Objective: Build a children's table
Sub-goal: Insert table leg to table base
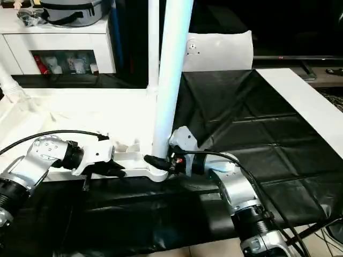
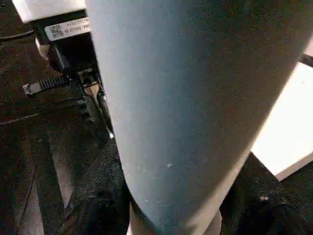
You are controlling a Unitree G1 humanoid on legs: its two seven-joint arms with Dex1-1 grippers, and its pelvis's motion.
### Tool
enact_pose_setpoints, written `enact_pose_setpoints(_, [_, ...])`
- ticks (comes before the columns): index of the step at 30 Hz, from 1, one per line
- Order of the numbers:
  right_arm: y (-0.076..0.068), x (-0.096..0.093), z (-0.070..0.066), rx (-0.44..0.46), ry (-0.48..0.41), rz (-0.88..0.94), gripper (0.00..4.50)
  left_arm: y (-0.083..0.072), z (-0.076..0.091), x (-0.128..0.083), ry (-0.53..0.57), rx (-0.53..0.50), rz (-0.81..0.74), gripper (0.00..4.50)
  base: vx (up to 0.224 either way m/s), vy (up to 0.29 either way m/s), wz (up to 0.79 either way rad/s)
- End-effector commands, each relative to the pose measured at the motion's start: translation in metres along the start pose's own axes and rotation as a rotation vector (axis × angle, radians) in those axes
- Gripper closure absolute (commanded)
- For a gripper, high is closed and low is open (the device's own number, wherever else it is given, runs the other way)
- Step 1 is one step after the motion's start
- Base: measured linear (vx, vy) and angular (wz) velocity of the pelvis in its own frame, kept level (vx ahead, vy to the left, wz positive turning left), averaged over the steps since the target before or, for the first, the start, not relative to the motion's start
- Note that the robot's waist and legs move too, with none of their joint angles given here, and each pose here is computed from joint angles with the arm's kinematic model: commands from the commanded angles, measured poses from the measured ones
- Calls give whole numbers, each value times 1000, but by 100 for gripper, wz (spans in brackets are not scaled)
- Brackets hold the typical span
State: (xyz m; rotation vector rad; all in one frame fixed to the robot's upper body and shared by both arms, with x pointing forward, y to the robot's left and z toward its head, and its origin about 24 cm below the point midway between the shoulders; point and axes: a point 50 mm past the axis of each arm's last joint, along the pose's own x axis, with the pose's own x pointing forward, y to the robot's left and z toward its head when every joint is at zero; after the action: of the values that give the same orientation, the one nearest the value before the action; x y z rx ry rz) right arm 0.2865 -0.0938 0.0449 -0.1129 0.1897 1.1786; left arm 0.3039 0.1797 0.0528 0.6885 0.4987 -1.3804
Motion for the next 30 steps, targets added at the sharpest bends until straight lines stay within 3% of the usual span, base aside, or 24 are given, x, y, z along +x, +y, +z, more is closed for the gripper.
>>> enact_pose_setpoints(1, [25, 11, -43, 127, 163, 85, 261, 5, -5, -10, 33, -28, 89, 450, 0, 0, 0])
enact_pose_setpoints(5, [8, 18, -36, 149, 116, -113, 261, -8, -6, -16, -37, -148, 182, 450, 0, 0, 0])
enact_pose_setpoints(9, [1, 28, -28, 185, 68, -224, 261, -24, -2, -13, -82, -256, 293, 450, 0, 0, 0])
enact_pose_setpoints(13, [-1, 38, -24, 221, 34, -297, 261, -41, 6, -1, -84, -338, 386, 450, 0, 0, 0])
enact_pose_setpoints(16, [-3, 47, -20, 231, 11, -362, 261, -53, 22, 18, -94, -407, 466, 450, 0, 0, 0])
enact_pose_setpoints(20, [-4, 53, -17, 251, -2, -389, 261, -54, 36, 30, -106, -434, 497, 450, 0, 0, 0])
enact_pose_setpoints(23, [-5, 57, -17, 278, -1, -432, 261, -45, 46, 39, -103, -403, 522, 450, 0, 0, 0])
enact_pose_setpoints(30, [-5, 60, -17, 289, 4, -433, 261, -44, 44, 37, -68, -407, 528, 450, 0, 0, 0])
